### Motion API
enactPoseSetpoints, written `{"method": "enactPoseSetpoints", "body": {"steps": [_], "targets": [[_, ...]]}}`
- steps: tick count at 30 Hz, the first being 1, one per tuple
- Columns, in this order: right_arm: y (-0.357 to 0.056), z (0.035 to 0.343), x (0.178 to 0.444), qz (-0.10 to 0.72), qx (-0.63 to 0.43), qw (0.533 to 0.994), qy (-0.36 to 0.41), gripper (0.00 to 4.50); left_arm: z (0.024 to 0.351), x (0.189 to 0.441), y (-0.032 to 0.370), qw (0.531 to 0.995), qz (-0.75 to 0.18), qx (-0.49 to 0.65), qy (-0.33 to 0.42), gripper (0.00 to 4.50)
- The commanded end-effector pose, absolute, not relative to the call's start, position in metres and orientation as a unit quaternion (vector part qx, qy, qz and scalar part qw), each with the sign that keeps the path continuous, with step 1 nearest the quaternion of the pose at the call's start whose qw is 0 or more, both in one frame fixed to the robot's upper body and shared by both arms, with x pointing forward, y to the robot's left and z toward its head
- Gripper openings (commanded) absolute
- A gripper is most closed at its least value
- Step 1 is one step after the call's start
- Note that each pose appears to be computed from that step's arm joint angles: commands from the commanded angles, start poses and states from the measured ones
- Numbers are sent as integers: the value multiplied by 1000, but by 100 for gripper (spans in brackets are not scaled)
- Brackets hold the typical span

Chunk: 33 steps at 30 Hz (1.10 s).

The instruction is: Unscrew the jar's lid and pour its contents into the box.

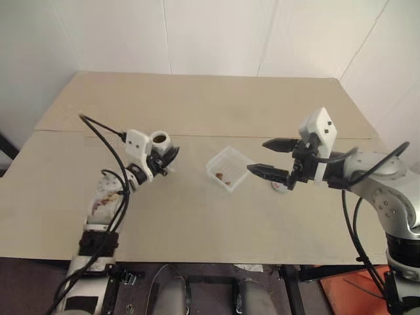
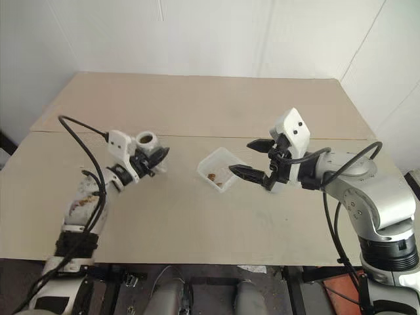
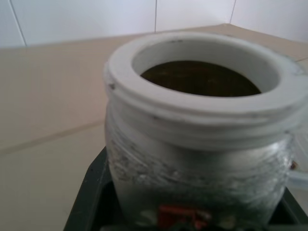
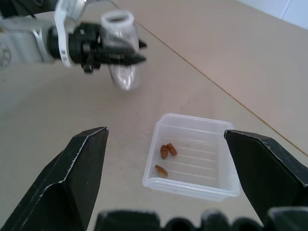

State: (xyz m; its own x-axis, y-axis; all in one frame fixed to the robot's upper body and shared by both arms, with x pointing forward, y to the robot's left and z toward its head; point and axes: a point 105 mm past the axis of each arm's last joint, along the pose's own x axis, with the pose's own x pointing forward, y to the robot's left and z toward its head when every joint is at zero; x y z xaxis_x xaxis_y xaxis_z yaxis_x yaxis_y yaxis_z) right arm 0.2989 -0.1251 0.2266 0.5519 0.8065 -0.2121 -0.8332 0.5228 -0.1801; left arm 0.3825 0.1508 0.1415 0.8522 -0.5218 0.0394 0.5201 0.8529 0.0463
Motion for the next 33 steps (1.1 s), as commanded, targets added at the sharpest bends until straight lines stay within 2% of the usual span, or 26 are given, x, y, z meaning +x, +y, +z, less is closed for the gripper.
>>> {"method": "enactPoseSetpoints", "body": {"steps": [1,4,8,12,17,20,25,28,33], "targets": [[-121,243,298,474,-146,868,14,448,141,389,146,962,-265,48,-39,193],[-119,244,298,476,-149,867,12,448,131,389,142,959,-272,73,-35,193],[-117,244,297,478,-150,866,10,450,121,389,148,961,-262,85,-21,321],[-118,244,298,473,-152,867,10,450,121,374,162,960,-262,93,-20,447],[-128,237,298,467,-151,871,25,450,136,328,182,949,-292,114,-16,447],[-140,229,298,459,-152,875,35,450,160,282,201,927,-350,137,-16,447],[-172,218,293,457,-155,876,22,450,206,239,235,891,-423,161,-34,447],[-185,212,292,452,-157,878,28,450,220,220,245,864,-481,147,-18,447],[-184,215,287,446,-150,882,35,450,217,225,242,863,-490,124,-13,447]]}}
